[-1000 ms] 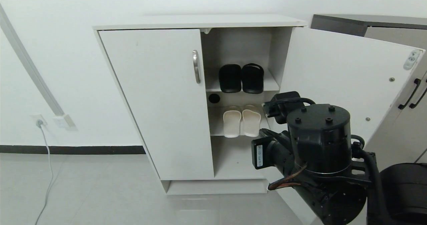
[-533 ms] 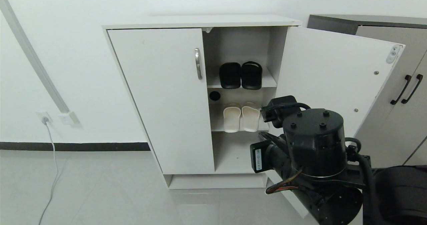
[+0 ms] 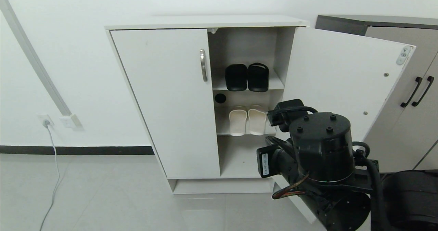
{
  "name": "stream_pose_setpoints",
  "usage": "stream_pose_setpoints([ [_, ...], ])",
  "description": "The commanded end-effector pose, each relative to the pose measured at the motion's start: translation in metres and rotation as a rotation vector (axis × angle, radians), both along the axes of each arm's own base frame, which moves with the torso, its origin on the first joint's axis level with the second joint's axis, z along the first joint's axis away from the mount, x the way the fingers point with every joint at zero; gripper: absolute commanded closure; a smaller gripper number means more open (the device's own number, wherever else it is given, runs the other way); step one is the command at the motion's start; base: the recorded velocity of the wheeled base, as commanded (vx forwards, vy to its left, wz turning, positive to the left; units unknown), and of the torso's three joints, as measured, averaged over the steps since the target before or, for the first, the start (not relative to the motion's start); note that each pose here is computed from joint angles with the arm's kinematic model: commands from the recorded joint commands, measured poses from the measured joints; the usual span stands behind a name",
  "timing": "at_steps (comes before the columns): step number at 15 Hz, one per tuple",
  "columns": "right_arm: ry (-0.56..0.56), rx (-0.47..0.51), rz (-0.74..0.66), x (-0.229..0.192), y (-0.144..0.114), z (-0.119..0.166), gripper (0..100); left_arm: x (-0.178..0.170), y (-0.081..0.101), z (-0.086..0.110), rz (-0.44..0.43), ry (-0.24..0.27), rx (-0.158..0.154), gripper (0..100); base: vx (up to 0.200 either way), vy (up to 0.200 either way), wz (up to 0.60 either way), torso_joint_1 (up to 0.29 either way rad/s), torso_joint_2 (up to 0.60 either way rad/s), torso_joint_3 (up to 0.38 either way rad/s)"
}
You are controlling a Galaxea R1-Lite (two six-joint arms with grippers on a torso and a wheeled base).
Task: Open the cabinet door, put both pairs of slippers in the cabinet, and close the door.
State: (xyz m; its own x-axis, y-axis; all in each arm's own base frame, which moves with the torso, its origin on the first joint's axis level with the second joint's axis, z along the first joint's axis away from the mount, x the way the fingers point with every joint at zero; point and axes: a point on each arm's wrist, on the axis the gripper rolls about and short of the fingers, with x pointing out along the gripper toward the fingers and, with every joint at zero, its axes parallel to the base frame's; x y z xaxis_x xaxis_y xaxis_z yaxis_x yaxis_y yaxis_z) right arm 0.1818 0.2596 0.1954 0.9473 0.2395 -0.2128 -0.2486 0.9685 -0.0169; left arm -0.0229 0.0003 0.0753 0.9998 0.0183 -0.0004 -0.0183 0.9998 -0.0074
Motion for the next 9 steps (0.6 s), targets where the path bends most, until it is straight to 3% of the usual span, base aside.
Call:
stream_pose_setpoints([
  [1,0.000,-0.002,0.000,0.0003,0.0006,-0.0004,100,0.0001,0.0000,0.0000,0.000,0.001,0.000,100,0.000,0.000,0.00,0.000,0.00,0.000],
  [5,0.000,-0.002,0.000,0.0003,0.0006,-0.0004,100,0.0001,0.0000,0.0000,0.000,0.001,0.000,100,0.000,0.000,0.00,0.004,-0.15,-0.243],
  [9,0.001,-0.006,-0.002,0.0006,0.0001,-0.0010,100,0.0001,0.0000,0.0000,0.000,0.001,0.000,100,0.000,0.000,0.00,0.033,-0.50,-0.377],
])
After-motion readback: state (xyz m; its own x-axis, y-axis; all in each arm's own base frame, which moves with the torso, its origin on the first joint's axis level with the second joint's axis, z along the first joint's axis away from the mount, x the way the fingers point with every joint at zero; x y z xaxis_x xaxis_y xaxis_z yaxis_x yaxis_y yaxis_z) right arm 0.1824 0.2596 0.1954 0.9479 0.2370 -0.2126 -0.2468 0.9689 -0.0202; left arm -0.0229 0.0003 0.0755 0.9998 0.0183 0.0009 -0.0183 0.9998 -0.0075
